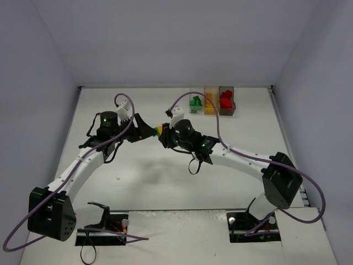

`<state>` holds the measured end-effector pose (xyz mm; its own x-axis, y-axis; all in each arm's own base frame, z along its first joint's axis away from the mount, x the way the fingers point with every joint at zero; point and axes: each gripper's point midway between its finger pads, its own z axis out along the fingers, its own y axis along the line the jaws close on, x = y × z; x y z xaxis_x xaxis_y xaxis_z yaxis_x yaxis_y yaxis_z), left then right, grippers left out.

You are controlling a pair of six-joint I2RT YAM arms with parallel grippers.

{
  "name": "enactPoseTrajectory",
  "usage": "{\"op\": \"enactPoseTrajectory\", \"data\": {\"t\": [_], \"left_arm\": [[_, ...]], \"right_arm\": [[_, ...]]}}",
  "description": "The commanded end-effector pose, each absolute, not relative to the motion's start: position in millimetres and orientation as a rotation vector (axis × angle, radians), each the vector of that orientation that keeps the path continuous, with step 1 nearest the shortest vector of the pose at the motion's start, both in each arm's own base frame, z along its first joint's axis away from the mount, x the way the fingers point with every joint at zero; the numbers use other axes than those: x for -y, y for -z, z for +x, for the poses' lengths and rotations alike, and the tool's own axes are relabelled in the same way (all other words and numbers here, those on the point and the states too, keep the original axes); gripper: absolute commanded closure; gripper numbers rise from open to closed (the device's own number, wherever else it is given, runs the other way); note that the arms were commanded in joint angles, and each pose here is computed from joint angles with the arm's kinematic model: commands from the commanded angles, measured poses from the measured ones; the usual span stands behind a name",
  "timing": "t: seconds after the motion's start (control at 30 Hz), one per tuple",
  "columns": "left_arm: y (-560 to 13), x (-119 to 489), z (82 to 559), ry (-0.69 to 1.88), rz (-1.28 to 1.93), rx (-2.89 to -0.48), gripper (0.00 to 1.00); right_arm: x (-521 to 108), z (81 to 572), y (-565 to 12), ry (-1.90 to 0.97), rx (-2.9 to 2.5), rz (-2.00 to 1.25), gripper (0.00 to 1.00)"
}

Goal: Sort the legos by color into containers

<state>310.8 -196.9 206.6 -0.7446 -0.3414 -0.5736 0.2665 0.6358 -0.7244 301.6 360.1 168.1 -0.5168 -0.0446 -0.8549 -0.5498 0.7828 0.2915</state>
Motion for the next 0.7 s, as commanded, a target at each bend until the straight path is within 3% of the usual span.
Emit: {"op": "enactPoseTrajectory", "data": {"t": [0.0,0.17,0.67], "left_arm": [[-245.7,202.2,324.1,1.107,0.045,-2.006,0.45],[-249.3,209.8,324.8,1.160,0.098,-1.960,0.51],[-248.4,214.6,326.1,1.193,0.113,-1.950,0.53]], "right_arm": [[-363.2,308.3,-219.3,-0.769,-1.882,-0.403,1.00],[-365.0,304.1,-219.5,-0.823,-1.874,-0.428,1.00],[-364.5,302.5,-224.5,-0.848,-1.852,-0.433,1.00]]}}
